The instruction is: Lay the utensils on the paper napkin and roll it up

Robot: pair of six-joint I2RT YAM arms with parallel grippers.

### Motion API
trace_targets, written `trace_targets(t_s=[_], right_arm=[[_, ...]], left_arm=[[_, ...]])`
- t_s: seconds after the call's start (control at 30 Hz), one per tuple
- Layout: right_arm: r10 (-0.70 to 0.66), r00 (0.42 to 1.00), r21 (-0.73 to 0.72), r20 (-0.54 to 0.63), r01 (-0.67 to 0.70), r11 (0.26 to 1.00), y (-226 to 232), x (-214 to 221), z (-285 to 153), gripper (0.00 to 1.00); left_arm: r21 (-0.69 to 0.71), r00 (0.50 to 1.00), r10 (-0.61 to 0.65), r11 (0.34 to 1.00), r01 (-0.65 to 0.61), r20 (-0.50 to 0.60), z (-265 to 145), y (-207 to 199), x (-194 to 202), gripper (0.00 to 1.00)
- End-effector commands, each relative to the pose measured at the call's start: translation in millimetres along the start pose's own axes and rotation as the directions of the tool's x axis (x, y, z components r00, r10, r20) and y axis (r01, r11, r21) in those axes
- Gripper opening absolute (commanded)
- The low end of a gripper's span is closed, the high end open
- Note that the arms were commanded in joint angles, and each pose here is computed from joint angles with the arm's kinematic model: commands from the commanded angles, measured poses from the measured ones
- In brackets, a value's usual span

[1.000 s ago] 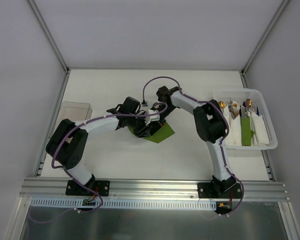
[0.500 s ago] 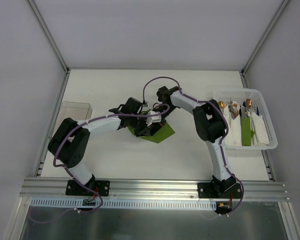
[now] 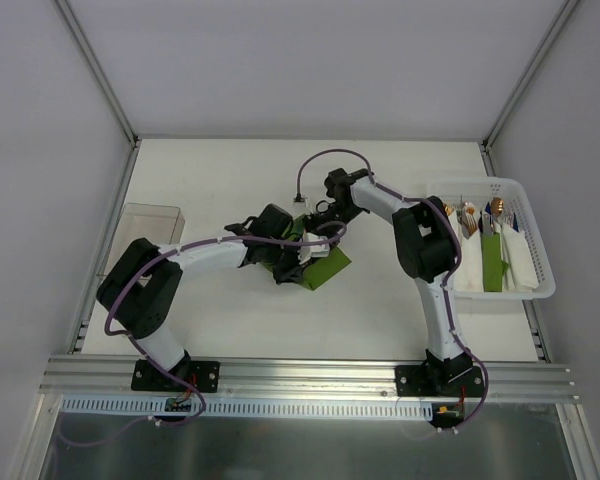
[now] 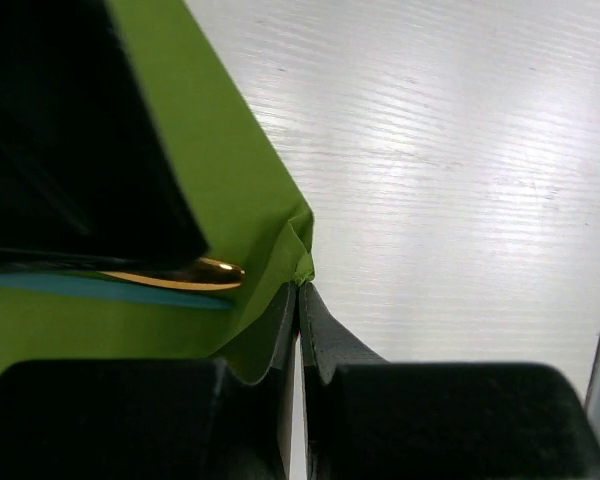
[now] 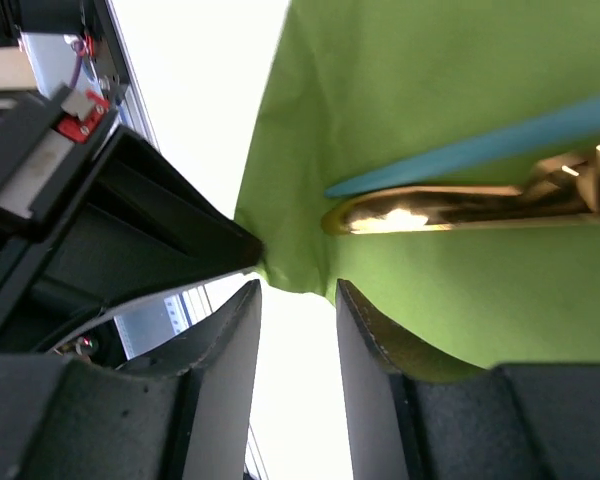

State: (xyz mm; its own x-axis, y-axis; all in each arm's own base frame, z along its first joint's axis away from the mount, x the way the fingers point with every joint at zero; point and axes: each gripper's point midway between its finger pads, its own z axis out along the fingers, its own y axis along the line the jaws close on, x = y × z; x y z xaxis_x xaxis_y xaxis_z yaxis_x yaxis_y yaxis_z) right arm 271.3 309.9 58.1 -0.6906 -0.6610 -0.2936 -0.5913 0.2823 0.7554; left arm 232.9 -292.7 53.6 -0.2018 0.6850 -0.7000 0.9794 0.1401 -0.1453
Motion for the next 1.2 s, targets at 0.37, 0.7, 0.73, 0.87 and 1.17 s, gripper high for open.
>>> trace_targets(t_s=[0.37,0.7,0.73,0.87,1.17], right_arm=[[0.055,0.995,-0.019,0.088,-0.053,0.998,10.7,3.7,-37.9,0.4],[0.063,0.995,-0.028,0.081,-0.061,0.998,20.9,19.6,-39.3,0.4],[0.063,0.995,-0.028,0.081,-0.061,0.998,22.4,20.9,-39.8,0.4],[0.069,0.995,-0.034,0.077,-0.067,0.997,26.5,27.4,-39.3,0.4],[0.086,0.992,-0.012,0.087,-0.085,0.996,30.4,35.5,-40.0,0.4]], left_arm=[[0.088,1.0,-0.006,0.996,0.009,-0.029,7.3,-55.0,6.2,0.0],[0.17,0.998,-0.019,0.985,0.03,-0.067,15.0,-99.6,13.7,0.0],[0.176,0.997,-0.027,0.984,0.04,-0.076,15.4,-103.6,16.7,0.0],[0.191,0.994,-0.058,0.979,0.075,-0.089,15.5,-116.4,18.1,0.0],[0.123,0.974,-0.194,0.97,0.208,-0.119,20.9,-103.9,18.3,0.0]])
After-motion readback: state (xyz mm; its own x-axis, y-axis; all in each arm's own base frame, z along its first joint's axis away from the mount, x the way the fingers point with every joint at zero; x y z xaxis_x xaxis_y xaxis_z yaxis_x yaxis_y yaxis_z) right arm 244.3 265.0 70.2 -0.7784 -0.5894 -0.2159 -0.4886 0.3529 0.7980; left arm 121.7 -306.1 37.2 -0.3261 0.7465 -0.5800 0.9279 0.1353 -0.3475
